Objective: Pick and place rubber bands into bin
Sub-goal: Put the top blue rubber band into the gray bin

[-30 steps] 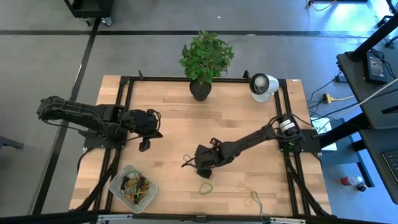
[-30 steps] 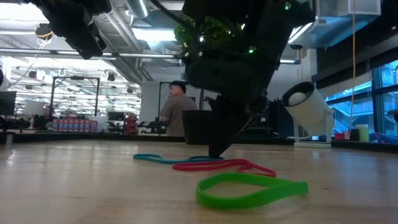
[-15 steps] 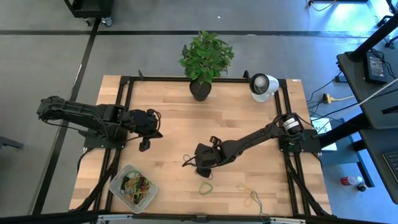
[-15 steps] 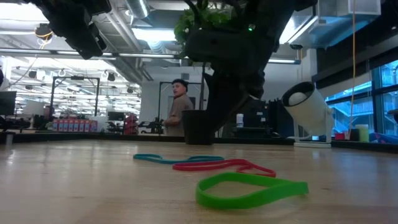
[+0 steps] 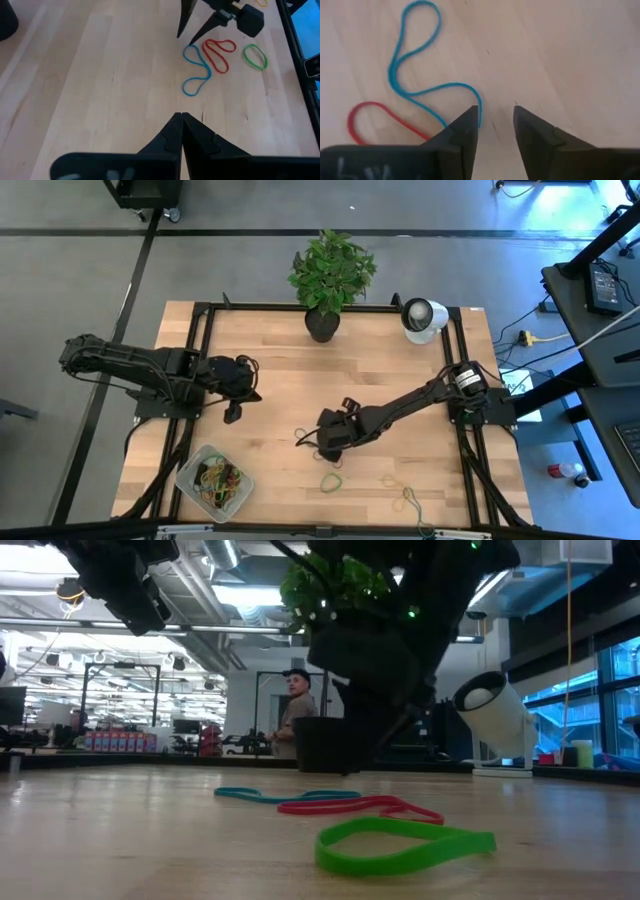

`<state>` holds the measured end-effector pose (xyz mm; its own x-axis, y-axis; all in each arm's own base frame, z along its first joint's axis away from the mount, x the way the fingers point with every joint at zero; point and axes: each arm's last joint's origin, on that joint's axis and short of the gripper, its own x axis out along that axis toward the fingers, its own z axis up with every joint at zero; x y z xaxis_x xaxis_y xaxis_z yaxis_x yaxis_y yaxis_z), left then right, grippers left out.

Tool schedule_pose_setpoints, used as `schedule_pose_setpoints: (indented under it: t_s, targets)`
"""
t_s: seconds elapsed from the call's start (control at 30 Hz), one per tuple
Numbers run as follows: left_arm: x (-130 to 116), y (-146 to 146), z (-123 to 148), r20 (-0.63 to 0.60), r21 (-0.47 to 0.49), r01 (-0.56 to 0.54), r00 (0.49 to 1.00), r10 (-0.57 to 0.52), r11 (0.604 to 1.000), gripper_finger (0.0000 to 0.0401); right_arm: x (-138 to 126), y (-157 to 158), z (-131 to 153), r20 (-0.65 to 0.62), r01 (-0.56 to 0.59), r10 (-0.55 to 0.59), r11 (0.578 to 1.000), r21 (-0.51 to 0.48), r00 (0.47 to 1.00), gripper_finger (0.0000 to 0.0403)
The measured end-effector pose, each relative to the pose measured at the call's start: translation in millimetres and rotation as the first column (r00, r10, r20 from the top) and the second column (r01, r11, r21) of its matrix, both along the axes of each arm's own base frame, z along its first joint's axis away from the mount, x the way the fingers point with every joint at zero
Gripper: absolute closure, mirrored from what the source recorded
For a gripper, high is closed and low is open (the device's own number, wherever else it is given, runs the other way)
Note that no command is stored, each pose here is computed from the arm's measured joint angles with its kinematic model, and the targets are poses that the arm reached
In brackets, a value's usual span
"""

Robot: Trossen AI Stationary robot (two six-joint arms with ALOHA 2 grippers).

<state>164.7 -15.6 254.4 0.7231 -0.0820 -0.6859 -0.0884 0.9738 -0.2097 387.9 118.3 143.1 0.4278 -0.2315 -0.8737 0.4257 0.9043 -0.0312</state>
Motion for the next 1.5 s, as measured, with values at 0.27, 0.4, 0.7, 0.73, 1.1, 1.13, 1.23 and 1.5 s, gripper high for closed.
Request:
schedule_pose_setpoints:
  t_s: [0.27, 0.4, 0.7, 0.73, 1.1, 1.13, 1.23, 1.5]
  targets:
    - [0.1, 0.0, -0.2, 0.000, -0.001, -0.001, 1.000, 0.001, 1.000, 0.0395, -2.2, -0.6, -20.4, 0.087, 0.010, -0.013, 0.999, 0.041, 0.996, 0.0270]
    - [0.2, 0.0, 0.1, 0.000, -0.017, -0.016, 1.000, 0.016, 1.000, 0.0395, -3.4, 0.1, -23.3, 0.105, 0.013, -0.017, 0.999, 0.047, 0.994, 0.0270]
    - [0.3, -0.1, 0.1, -0.001, -0.028, -0.021, 1.000, 0.021, 0.999, 0.0395, -5.7, -0.2, -26.9, 0.050, -0.038, 0.038, 0.999, 0.010, 0.998, 0.0303]
    - [0.3, -0.1, 0.0, -0.001, -0.029, -0.023, 1.000, 0.023, 0.999, 0.0395, -6.2, -0.2, -28.2, 0.043, -0.039, 0.038, 0.999, 0.008, 0.998, 0.0313]
    - [0.3, -0.1, 0.0, 0.000, -0.027, -0.022, 1.000, 0.022, 0.999, 0.0395, -4.1, 6.4, -30.8, 0.045, 0.004, -0.007, 0.997, 0.077, 0.999, 0.0395]
    - [0.3, -0.1, 0.0, 0.000, -0.027, -0.022, 1.000, 0.022, 0.999, 0.0395, -3.4, 7.8, -26.6, 0.056, 0.001, -0.005, 0.997, 0.078, 0.998, 0.0397]
    - [0.4, -0.1, 0.1, 0.001, -0.025, -0.024, 1.000, 0.024, 0.999, 0.0395, -3.5, 10.8, -18.3, 0.070, -0.005, -0.001, 0.997, 0.079, 0.998, 0.0399]
    - [3.5, -0.3, 3.1, 0.045, -0.029, -0.022, 0.999, 0.023, 0.999, 0.0379, -10.5, 13.9, 25.3, 0.188, 0.002, -0.010, 0.999, 0.046, 0.982, 0.0401]
